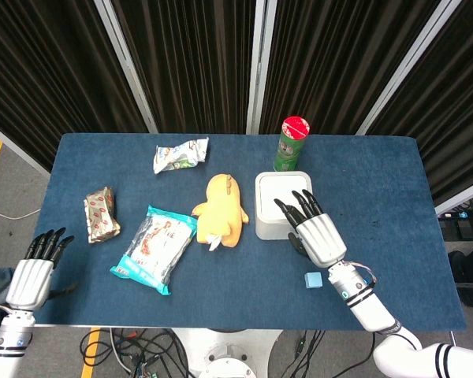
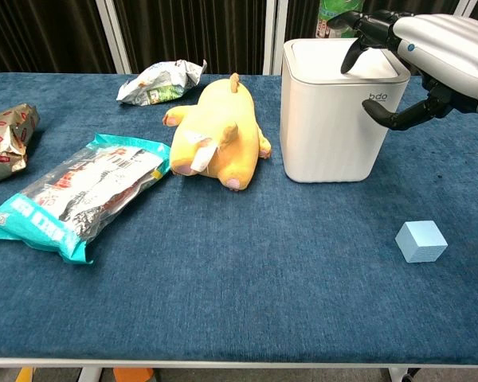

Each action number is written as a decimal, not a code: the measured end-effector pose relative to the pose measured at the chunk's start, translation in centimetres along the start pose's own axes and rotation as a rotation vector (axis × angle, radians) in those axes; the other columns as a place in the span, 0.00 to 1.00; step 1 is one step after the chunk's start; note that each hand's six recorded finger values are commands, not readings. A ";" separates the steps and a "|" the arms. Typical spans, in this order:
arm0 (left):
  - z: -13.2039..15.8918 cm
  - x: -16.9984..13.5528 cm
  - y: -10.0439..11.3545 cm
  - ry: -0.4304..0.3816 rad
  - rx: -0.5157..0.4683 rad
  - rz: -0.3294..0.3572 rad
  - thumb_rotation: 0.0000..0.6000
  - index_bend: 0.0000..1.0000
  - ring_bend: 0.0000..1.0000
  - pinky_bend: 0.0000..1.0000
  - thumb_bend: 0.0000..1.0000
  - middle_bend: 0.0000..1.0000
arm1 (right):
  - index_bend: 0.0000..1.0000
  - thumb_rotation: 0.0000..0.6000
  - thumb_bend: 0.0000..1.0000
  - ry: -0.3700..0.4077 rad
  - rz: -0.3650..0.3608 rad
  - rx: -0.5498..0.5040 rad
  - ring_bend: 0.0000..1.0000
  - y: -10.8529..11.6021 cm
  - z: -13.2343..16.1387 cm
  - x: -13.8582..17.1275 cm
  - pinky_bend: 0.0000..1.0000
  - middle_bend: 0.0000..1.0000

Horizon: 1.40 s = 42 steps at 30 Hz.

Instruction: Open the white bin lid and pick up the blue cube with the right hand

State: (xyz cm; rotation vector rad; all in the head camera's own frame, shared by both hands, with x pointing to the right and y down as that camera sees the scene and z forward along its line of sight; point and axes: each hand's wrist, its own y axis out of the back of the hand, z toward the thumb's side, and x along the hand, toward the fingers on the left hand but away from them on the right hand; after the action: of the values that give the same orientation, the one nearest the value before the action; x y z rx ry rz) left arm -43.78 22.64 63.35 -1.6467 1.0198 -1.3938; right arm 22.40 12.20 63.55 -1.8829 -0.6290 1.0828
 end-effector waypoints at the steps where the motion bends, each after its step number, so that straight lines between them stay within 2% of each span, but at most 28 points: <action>1: 0.0 0.0 0.0 0.000 0.000 0.001 1.00 0.13 0.00 0.09 0.04 0.05 | 0.00 1.00 0.38 0.000 -0.001 0.000 0.00 0.0 0.0 0.0 0.00 0.36; 5: 0.1 0.0 0.2 -0.003 -0.001 0.006 1.00 0.13 0.00 0.09 0.04 0.05 | 0.00 1.00 0.38 0.006 -0.049 -0.010 0.00 1.0 0.1 0.1 0.00 0.28; 12: 0.4 0.1 0.3 -0.011 0.000 0.009 1.00 0.13 0.00 0.09 0.04 0.05 | 0.00 1.00 0.38 0.047 -0.263 -0.006 0.00 5.4 0.4 2.2 0.00 0.16; 14: 0.5 0.1 0.2 -0.012 0.000 0.009 1.00 0.13 0.00 0.09 0.04 0.05 | 0.00 1.00 0.34 0.055 -0.277 0.006 0.00 5.7 0.3 3.4 0.00 0.13; 16: 0.6 0.1 0.2 -0.014 -0.001 0.009 1.00 0.13 0.00 0.08 0.04 0.05 | 0.00 1.00 0.30 0.052 -0.244 0.028 0.00 4.9 0.0 5.0 0.00 0.11; 19: 0.7 0.1 0.2 -0.018 0.001 0.007 1.00 0.13 0.00 0.08 0.04 0.05 | 0.00 1.00 0.30 0.030 -0.163 0.052 0.00 2.9 -0.6 7.7 0.00 0.11; 24: 1.1 0.2 0.1 -0.022 0.002 0.004 1.00 0.13 0.00 0.08 0.04 0.05 | 0.00 1.00 0.30 -0.026 -0.002 0.004 0.00 -0.9 -1.7 11.6 0.00 0.11; 27: 1.0 0.2 0.2 -0.021 0.003 0.005 1.00 0.13 0.00 0.08 0.04 0.05 | 0.00 1.00 0.31 -0.046 0.073 -0.015 0.06 -2.4 -2.2 12.7 0.07 0.13; 29: 0.9 0.2 0.1 -0.015 0.000 0.004 1.00 0.13 0.00 0.08 0.04 0.05 | 0.00 1.00 0.34 -0.054 0.103 -0.010 0.14 -3.1 -2.5 13.0 0.15 0.16; 31: 0.8 0.1 0.1 -0.011 -0.003 0.001 1.00 0.13 0.00 0.08 0.04 0.05 | 0.00 1.00 0.36 -0.066 0.138 -0.005 0.18 -3.8 -2.8 13.0 0.20 0.18; 37: 0.4 0.0 -0.2 0.003 -0.007 -0.003 1.00 0.13 0.00 0.09 0.04 0.05 | 0.00 1.00 0.36 -0.097 0.249 -0.017 0.20 -6.2 -3.5 12.3 0.27 0.20; 42: 0.3 0.1 -0.2 0.003 -0.008 0.000 1.00 0.13 0.00 0.08 0.04 0.05 | 0.00 1.00 0.36 -0.103 0.326 -0.050 0.21 -8.2 -3.4 11.1 0.29 0.22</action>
State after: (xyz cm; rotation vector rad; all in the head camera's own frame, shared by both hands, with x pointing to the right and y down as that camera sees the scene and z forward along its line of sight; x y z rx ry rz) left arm -43.46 22.67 63.48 -1.6505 1.0284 -1.3946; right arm 30.76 23.28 66.62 -2.0294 -0.4172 1.3899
